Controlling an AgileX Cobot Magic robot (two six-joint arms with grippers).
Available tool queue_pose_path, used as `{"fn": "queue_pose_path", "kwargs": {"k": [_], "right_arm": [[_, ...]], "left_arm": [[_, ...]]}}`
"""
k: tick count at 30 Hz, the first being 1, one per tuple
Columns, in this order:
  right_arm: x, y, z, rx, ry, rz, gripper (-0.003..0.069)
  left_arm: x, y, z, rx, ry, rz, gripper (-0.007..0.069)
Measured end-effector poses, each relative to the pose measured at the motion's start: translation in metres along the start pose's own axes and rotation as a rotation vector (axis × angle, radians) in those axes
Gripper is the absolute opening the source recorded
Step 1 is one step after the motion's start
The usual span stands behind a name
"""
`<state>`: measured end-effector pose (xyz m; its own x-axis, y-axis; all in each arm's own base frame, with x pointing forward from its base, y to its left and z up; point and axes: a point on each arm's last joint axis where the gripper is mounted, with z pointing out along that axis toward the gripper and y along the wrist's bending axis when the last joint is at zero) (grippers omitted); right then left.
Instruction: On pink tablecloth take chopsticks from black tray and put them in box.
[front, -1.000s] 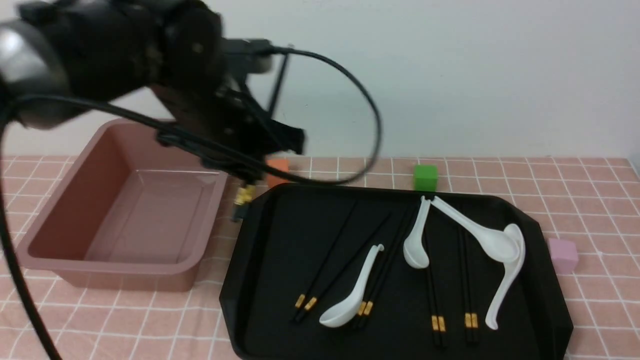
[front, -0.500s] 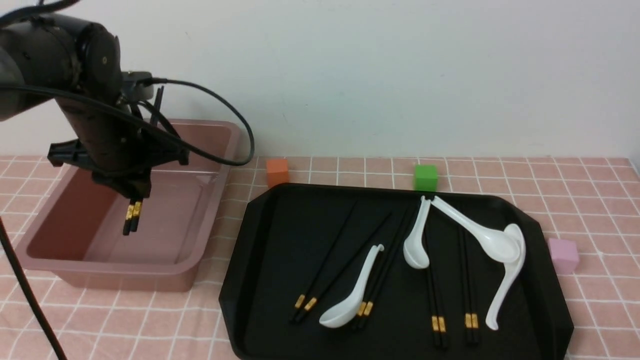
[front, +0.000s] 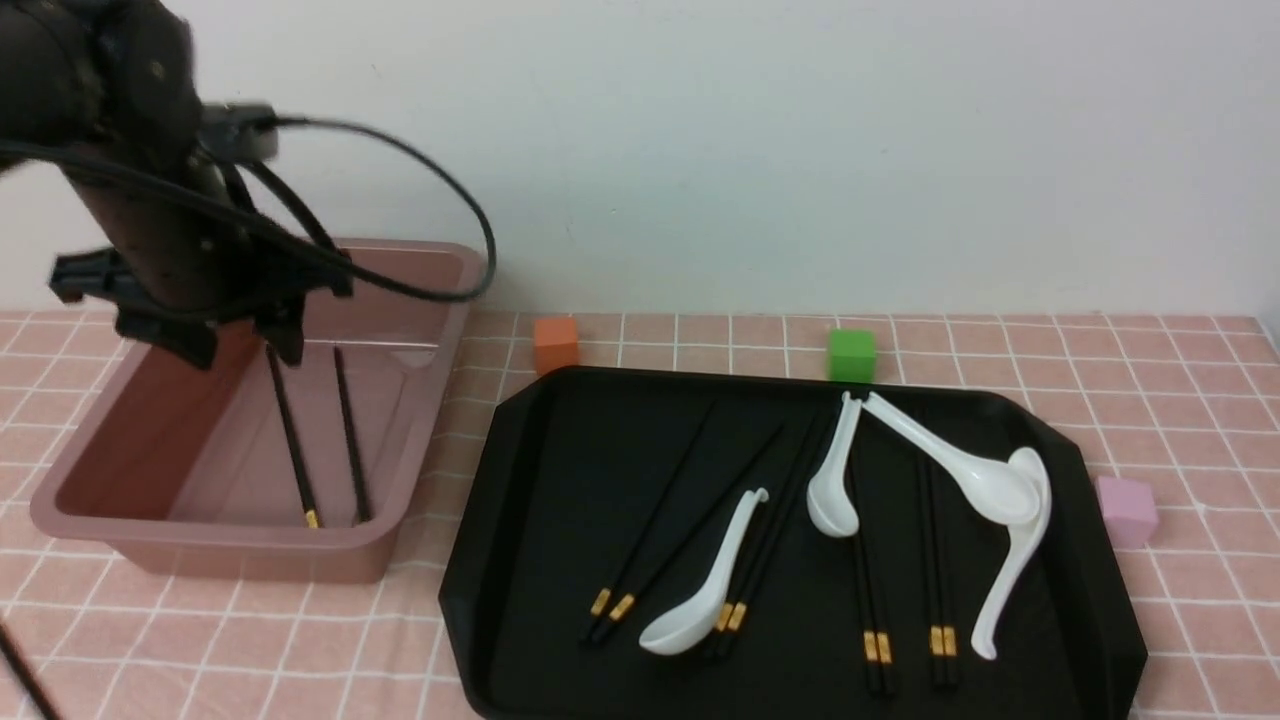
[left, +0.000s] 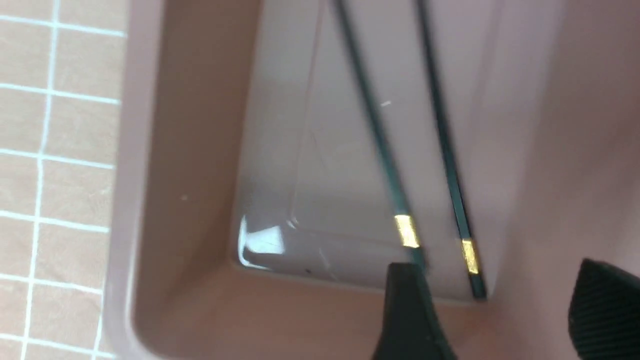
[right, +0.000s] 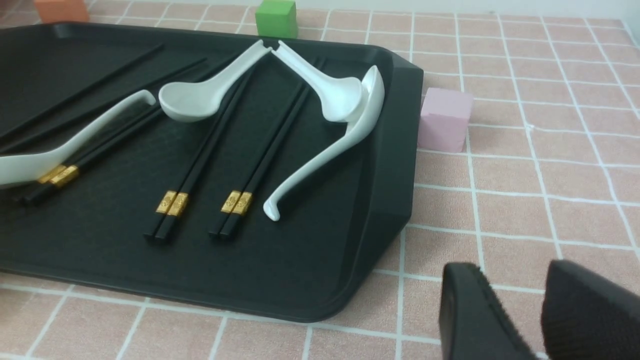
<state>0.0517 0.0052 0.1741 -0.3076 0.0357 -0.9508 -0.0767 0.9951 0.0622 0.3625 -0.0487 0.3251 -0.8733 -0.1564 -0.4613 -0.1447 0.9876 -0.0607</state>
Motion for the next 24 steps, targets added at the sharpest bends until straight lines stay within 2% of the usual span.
{"fn": "queue_pose_path", "kwargs": {"k": [3, 4, 5, 6, 7, 8, 10, 14, 15, 18, 19, 20, 24], "right_arm": [[0.0, 0.0, 0.0, 0.0, 0.0, 0.0, 0.024], [0.0, 0.0, 0.0, 0.0, 0.0, 0.0, 0.024], [0.0, 0.0, 0.0, 0.0, 0.0, 0.0, 0.024], [0.0, 0.0, 0.0, 0.0, 0.0, 0.0, 0.024], [0.0, 0.0, 0.0, 0.0, 0.0, 0.0, 0.024], [0.0, 0.0, 0.0, 0.0, 0.0, 0.0, 0.024], [0.0, 0.0, 0.0, 0.0, 0.0, 0.0, 0.024], [0.0, 0.0, 0.0, 0.0, 0.0, 0.0, 0.024], [0.0, 0.0, 0.0, 0.0, 0.0, 0.0, 0.024], [0.0, 0.0, 0.0, 0.0, 0.0, 0.0, 0.024], [0.0, 0.0, 0.0, 0.0, 0.0, 0.0, 0.024], [0.0, 0.0, 0.0, 0.0, 0.0, 0.0, 0.024], [0.0, 0.0, 0.0, 0.0, 0.0, 0.0, 0.024]], "left_arm": [[0.008, 0.004, -0.056, 0.077, -0.117, -0.015, 0.0347], [0.009, 0.004, -0.06, 0.083, -0.126, -0.015, 0.0329], [0.022, 0.008, -0.09, 0.136, -0.205, -0.011, 0.0248], [0.029, 0.01, -0.102, 0.156, -0.241, -0.008, 0.0202], [0.031, 0.011, -0.105, 0.163, -0.248, -0.009, 0.019], [0.052, 0.017, -0.125, 0.201, -0.322, -0.005, 0.0085], [0.077, 0.025, -0.137, 0.232, -0.396, -0.007, -0.0006], [0.137, 0.044, -0.141, 0.269, -0.511, -0.017, -0.0013], [0.14, 0.044, -0.141, 0.272, -0.526, -0.018, -0.0013], [0.194, 0.06, -0.127, 0.305, -0.64, -0.03, -0.0013], [0.2, 0.062, -0.125, 0.31, -0.656, -0.034, -0.0013], [0.221, 0.067, -0.117, 0.347, -0.732, -0.068, -0.0013], [0.26, 0.078, -0.099, 0.428, -0.873, -0.146, -0.0013]]}}
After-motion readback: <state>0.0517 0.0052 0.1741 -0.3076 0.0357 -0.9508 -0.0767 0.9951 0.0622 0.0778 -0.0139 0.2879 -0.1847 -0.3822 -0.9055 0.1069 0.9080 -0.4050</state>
